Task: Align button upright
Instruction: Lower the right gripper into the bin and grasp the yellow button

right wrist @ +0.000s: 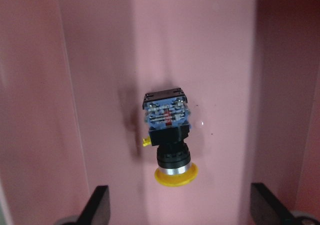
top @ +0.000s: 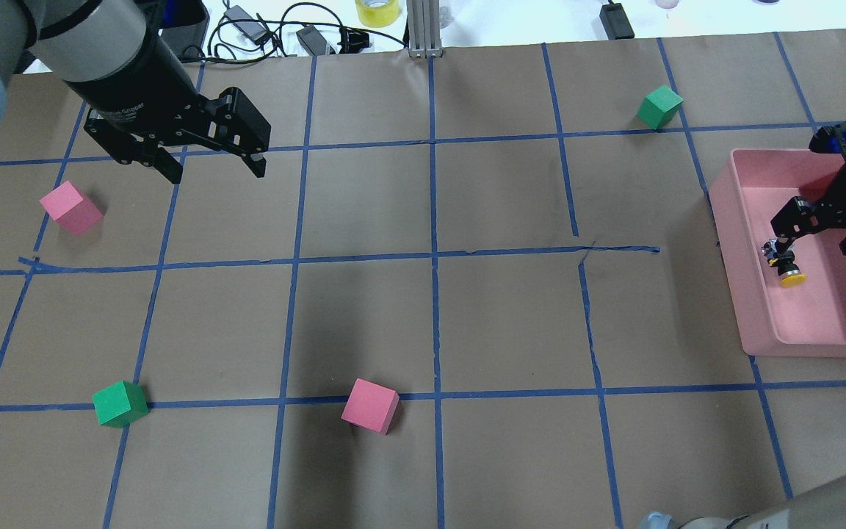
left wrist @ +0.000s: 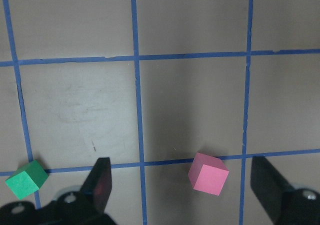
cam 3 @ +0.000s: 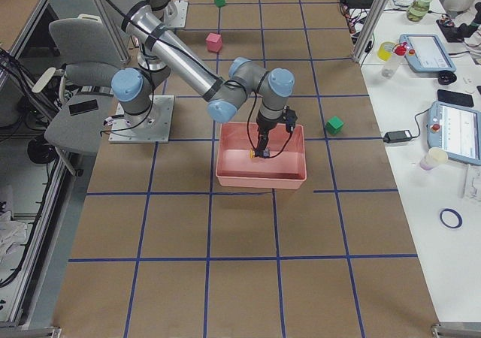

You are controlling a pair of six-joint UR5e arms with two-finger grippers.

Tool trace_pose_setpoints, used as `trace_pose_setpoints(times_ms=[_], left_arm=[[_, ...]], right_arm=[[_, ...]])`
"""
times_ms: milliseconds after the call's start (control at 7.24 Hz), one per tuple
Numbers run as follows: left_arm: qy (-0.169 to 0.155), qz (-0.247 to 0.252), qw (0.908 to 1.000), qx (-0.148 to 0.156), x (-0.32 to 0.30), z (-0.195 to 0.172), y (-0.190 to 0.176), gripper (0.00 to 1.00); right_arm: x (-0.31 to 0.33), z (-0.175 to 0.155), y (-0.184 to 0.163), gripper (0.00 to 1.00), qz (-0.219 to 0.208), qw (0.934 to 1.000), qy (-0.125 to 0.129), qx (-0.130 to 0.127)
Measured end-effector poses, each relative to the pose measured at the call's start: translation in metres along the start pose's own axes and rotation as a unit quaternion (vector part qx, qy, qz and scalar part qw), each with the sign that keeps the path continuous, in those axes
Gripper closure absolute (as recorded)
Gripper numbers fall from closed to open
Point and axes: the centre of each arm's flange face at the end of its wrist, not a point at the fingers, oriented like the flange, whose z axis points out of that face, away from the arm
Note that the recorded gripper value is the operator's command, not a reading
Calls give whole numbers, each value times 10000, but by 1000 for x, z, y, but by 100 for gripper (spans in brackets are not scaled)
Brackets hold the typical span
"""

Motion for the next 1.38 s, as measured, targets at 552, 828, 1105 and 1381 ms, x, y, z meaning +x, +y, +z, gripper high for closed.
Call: trace_pose_setpoints(times_ms=[552, 828, 1105, 1381], left_arm=[[-5, 2, 10000, 3, 0, -1, 1, 0], [-8, 3, 10000, 4, 0, -1, 1, 0], [-8, 1, 10000, 6, 0, -1, 1, 0], [-8, 1, 10000, 6, 0, -1, 1, 0]], right_arm=[[2, 32, 3, 0, -220, 9997, -71, -122], [1, 39, 3, 0, -215, 9997, -55, -111], [1, 49, 2, 12, -214, 9996, -81, -175], [1, 52, 1, 63, -218, 9995, -92, -200]])
